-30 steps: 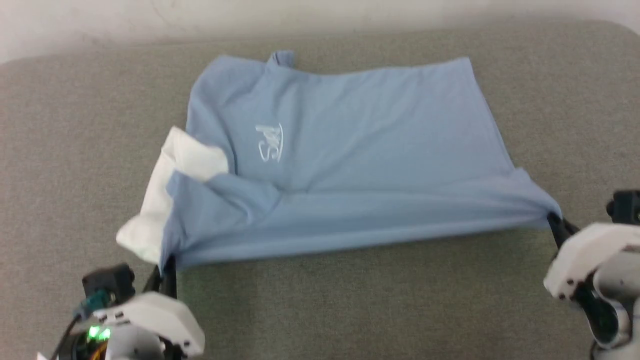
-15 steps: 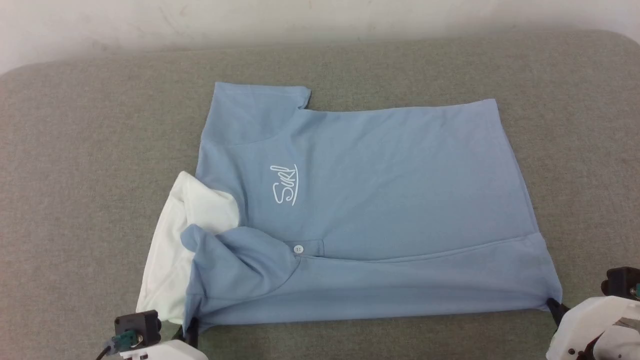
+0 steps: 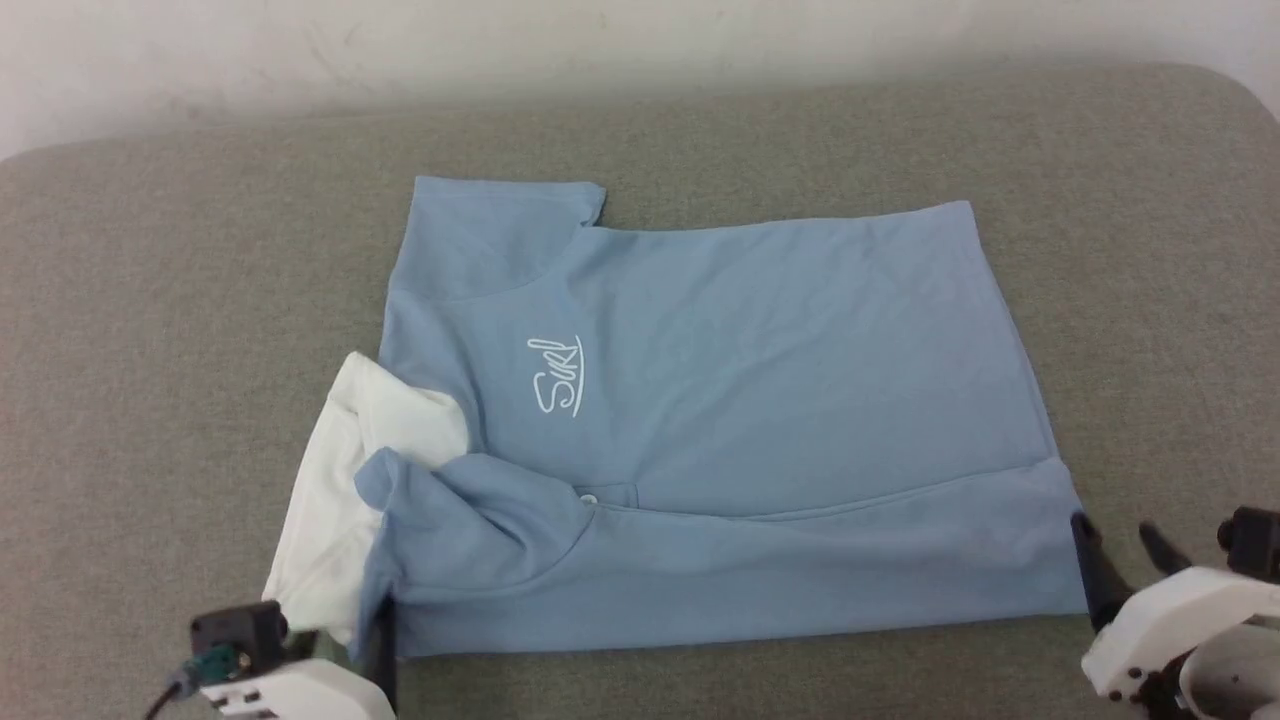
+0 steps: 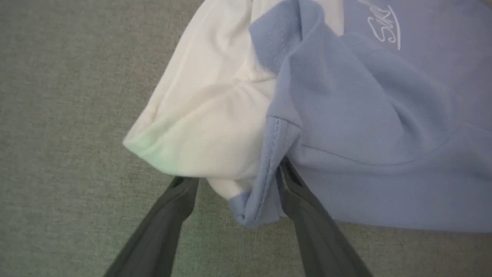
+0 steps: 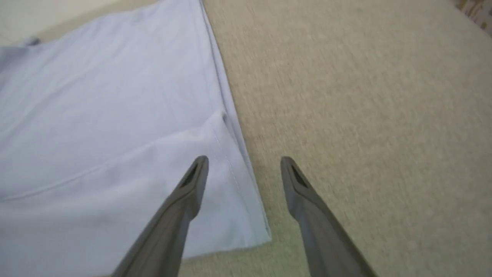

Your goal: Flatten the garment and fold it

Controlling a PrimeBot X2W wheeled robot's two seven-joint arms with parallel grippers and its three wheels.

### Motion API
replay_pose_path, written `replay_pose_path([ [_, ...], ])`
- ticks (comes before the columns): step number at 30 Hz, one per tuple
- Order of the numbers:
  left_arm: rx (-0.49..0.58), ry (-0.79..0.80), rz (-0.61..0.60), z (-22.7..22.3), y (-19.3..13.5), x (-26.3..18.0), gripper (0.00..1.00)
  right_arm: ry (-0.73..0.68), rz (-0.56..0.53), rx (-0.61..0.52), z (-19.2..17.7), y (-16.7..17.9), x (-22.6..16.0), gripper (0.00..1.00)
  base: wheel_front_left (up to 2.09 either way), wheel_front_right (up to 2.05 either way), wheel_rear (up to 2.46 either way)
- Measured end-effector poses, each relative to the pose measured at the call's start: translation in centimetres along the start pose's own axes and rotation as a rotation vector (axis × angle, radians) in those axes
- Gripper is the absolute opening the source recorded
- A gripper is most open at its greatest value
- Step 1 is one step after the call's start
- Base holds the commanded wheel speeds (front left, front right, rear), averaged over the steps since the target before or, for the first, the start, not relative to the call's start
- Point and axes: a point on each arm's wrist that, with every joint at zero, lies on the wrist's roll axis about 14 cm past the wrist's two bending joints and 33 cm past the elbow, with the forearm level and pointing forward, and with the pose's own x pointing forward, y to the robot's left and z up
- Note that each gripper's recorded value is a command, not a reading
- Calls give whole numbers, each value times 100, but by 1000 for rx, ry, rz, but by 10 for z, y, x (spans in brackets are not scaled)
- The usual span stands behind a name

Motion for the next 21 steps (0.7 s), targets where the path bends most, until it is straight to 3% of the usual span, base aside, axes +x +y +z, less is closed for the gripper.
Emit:
replay_pose_path([
  [4,77,-155,-23,45,0,0,100,-229,57,-36,45,21,-5,100,0,0,0],
  [9,255,-407,-117,121,-22,11,100,-440,126,-87,84,50,-4,100,0,0,0],
  [15,369,-568,-233,191,-53,43,100,-554,211,-135,108,81,8,100,0,0,0],
  [21,436,-545,-285,233,-67,99,100,-565,254,-162,115,97,30,100,0,0,0],
])
